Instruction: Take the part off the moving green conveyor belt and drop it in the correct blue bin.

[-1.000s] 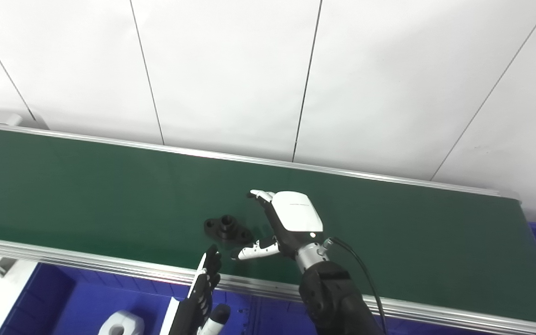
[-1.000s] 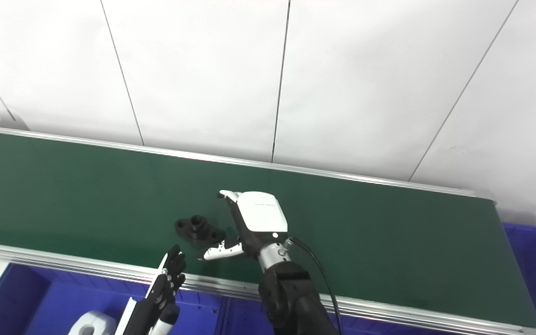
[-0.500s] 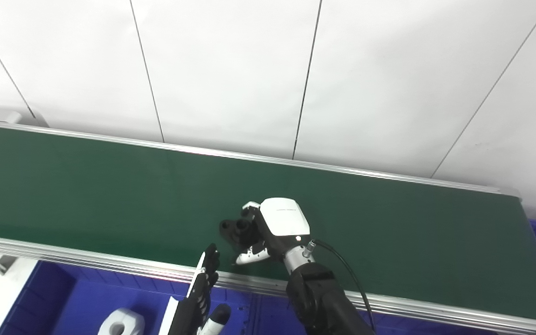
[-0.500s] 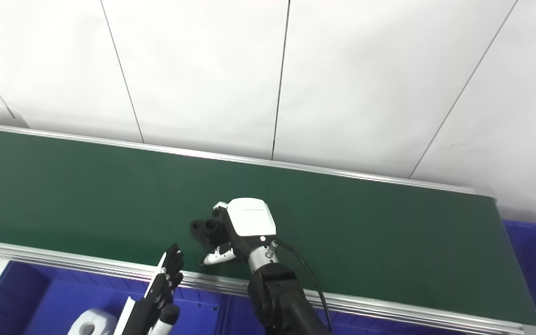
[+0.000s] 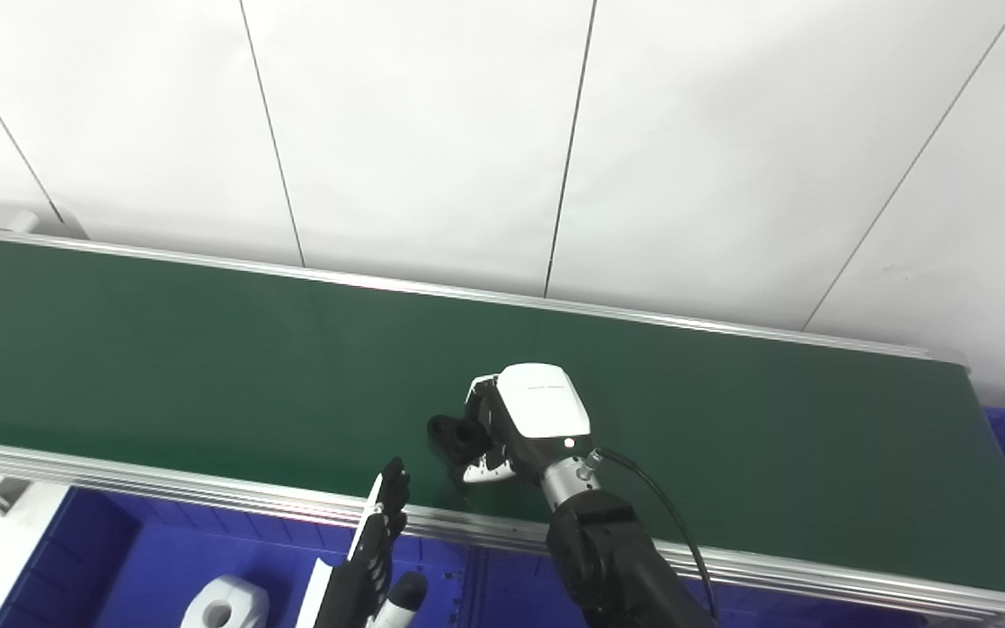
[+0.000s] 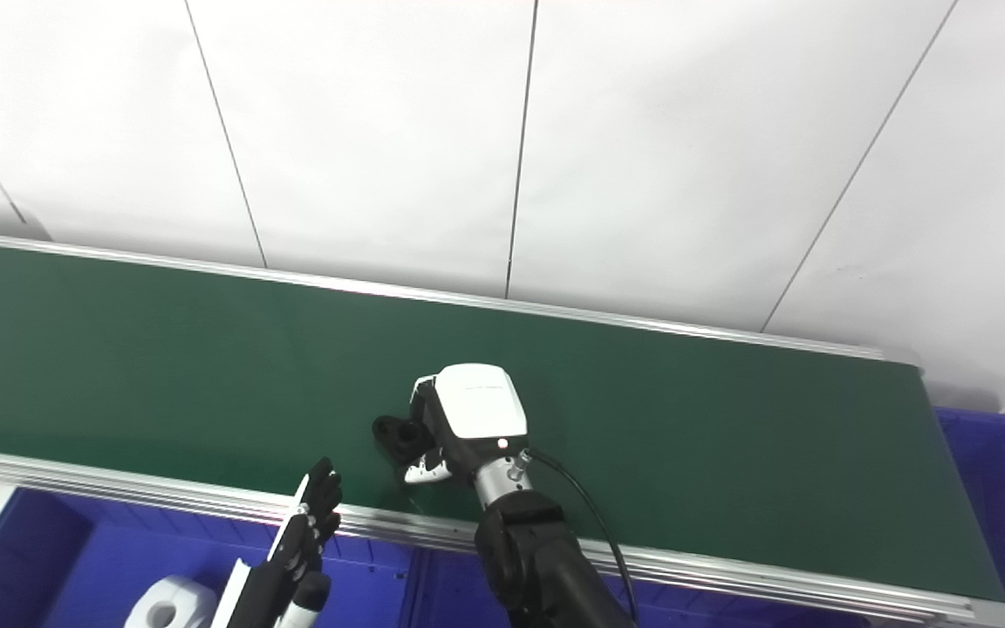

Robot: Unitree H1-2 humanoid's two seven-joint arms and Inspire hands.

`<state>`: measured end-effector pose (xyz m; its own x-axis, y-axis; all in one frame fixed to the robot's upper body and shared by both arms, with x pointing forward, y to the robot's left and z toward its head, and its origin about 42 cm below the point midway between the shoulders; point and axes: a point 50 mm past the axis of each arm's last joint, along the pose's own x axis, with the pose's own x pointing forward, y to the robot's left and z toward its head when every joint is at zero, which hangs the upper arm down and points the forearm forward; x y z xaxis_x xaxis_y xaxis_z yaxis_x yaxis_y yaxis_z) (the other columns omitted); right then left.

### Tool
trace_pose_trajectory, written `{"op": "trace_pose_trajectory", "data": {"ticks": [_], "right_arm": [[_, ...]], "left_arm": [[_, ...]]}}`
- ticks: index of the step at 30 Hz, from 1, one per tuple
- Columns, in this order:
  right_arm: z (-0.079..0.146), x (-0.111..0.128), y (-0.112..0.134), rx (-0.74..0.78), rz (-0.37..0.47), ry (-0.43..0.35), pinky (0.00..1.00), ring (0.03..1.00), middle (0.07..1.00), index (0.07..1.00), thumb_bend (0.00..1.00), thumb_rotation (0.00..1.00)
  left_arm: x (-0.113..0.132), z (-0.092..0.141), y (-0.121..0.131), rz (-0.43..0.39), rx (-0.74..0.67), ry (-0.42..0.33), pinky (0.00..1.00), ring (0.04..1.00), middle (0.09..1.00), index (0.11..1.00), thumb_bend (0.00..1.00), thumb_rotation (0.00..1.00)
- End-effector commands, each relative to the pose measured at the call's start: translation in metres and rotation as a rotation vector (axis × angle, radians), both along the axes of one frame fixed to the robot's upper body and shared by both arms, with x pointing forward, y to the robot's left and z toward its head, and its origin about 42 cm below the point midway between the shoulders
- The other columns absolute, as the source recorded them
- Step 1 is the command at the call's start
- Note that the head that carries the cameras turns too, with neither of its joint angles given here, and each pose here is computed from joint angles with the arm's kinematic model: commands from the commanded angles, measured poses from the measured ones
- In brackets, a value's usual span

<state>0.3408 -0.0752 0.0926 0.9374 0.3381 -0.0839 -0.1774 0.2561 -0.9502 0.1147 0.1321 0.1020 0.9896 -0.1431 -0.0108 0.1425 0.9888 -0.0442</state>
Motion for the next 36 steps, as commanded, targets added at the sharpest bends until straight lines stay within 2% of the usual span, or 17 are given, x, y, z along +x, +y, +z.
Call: {"op": "trace_pose_trajectory", "data": {"ticks": [1,12,17,26,33,36], "right_arm": [[-0.002,0.001,-0.001,-0.022,-0.017,0.038,0.12,0.176,0.268,0.48,0.51,0.14],[0.001,-0.005,-0.003,0.035,-0.038,0.065,0.14,0.198,0.289,0.483,0.51,0.14],[0.023,-0.009,-0.006,0.083,-0.04,0.053,0.15,0.217,0.311,0.485,0.51,0.15],[0.074,-0.024,-0.043,0.11,-0.026,-0.017,0.16,0.225,0.312,0.485,0.51,0.14],[0.102,-0.051,-0.08,0.051,-0.035,-0.069,0.14,0.198,0.29,0.487,0.51,0.14],[0.112,-0.067,-0.097,0.023,-0.048,-0.073,0.17,0.232,0.326,0.486,0.51,0.14]], "left_arm": [[0.002,0.014,-0.02,0.009,-0.065,-0.068,1.0,1.0,1.0,1.0,0.6,0.9],[0.001,0.013,-0.022,0.007,-0.059,-0.051,1.0,1.0,1.0,1.0,0.63,0.92],[0.0,0.012,-0.019,-0.002,-0.069,-0.054,1.0,1.0,1.0,1.0,0.61,0.93],[0.0,0.016,-0.007,-0.001,-0.043,-0.039,1.0,1.0,1.0,1.0,0.65,0.98],[0.003,0.023,0.005,-0.004,-0.039,-0.027,1.0,1.0,1.0,1.0,0.68,0.99],[0.004,0.027,0.012,-0.005,-0.034,-0.023,1.0,1.0,1.0,1.0,0.68,0.99]]}}
